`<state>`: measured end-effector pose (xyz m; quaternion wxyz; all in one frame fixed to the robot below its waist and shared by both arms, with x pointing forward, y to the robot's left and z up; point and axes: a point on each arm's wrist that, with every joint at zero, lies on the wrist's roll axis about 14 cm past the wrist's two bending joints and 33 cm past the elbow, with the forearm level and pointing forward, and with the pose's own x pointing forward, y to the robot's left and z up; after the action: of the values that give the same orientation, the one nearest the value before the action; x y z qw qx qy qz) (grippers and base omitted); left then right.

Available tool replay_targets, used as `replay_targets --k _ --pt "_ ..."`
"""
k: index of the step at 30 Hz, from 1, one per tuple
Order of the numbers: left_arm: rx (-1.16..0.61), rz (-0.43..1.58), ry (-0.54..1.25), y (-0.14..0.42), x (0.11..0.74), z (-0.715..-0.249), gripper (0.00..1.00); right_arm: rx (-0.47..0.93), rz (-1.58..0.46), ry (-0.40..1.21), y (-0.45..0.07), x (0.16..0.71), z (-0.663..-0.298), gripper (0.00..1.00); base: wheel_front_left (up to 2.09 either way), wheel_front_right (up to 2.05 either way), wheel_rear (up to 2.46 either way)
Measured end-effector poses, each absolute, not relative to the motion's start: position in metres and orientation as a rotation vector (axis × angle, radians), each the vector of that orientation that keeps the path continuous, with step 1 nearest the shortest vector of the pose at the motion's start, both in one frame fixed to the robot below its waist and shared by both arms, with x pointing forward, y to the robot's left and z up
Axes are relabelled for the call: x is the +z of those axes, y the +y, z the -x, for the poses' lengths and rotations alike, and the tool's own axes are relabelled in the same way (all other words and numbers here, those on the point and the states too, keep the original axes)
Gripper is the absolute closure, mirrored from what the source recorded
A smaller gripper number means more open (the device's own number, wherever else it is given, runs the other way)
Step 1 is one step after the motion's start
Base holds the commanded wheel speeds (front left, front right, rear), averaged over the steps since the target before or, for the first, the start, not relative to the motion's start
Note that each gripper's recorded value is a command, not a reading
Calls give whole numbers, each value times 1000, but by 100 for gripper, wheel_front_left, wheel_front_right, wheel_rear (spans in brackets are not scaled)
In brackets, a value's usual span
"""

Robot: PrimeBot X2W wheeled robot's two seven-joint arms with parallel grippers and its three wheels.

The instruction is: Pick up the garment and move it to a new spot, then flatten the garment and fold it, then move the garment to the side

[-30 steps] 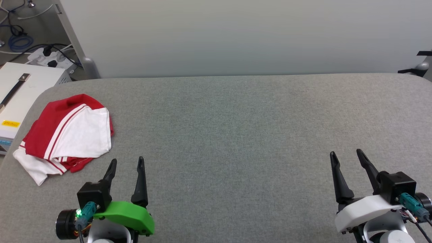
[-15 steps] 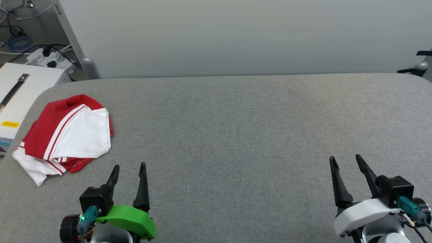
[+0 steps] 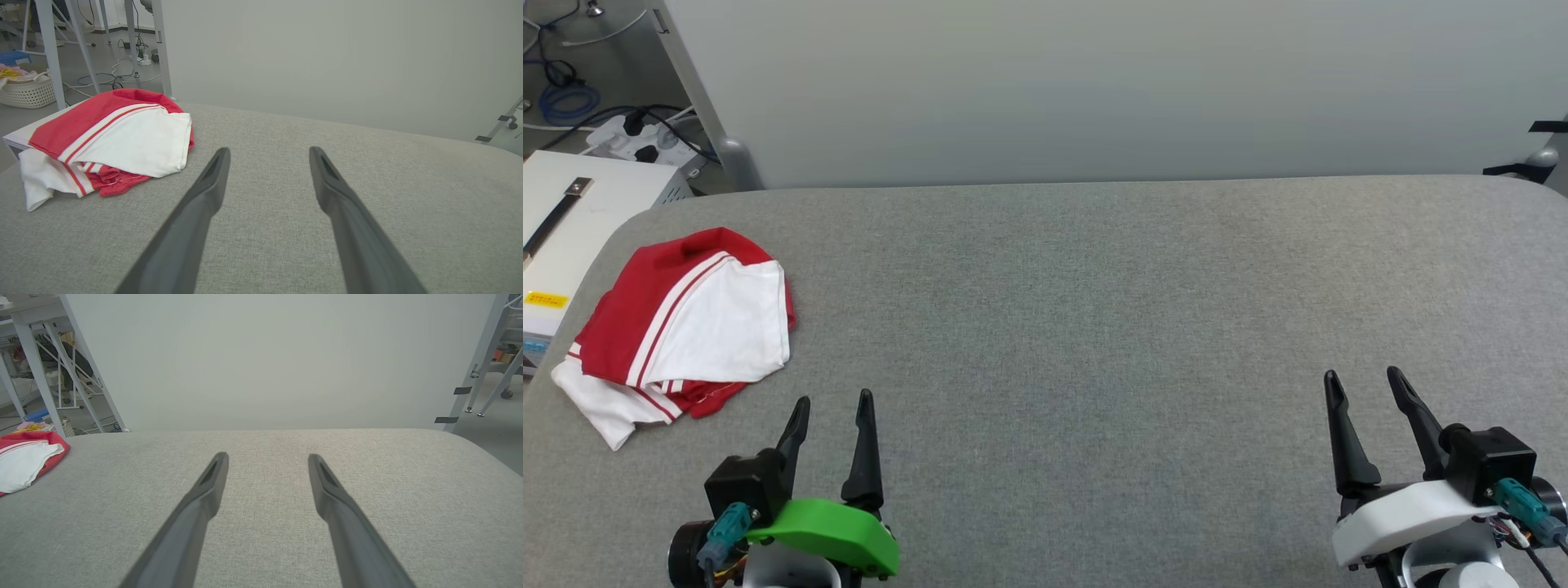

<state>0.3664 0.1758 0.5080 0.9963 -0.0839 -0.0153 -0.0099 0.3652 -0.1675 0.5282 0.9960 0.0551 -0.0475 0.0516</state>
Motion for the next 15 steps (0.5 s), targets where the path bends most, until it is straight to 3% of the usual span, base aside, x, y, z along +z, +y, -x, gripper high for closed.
replay_targets --k 15 --pt "-30 199 -11 172 496 -365 0 103 -130 -94 -166 523 -365 0 0 0 0"
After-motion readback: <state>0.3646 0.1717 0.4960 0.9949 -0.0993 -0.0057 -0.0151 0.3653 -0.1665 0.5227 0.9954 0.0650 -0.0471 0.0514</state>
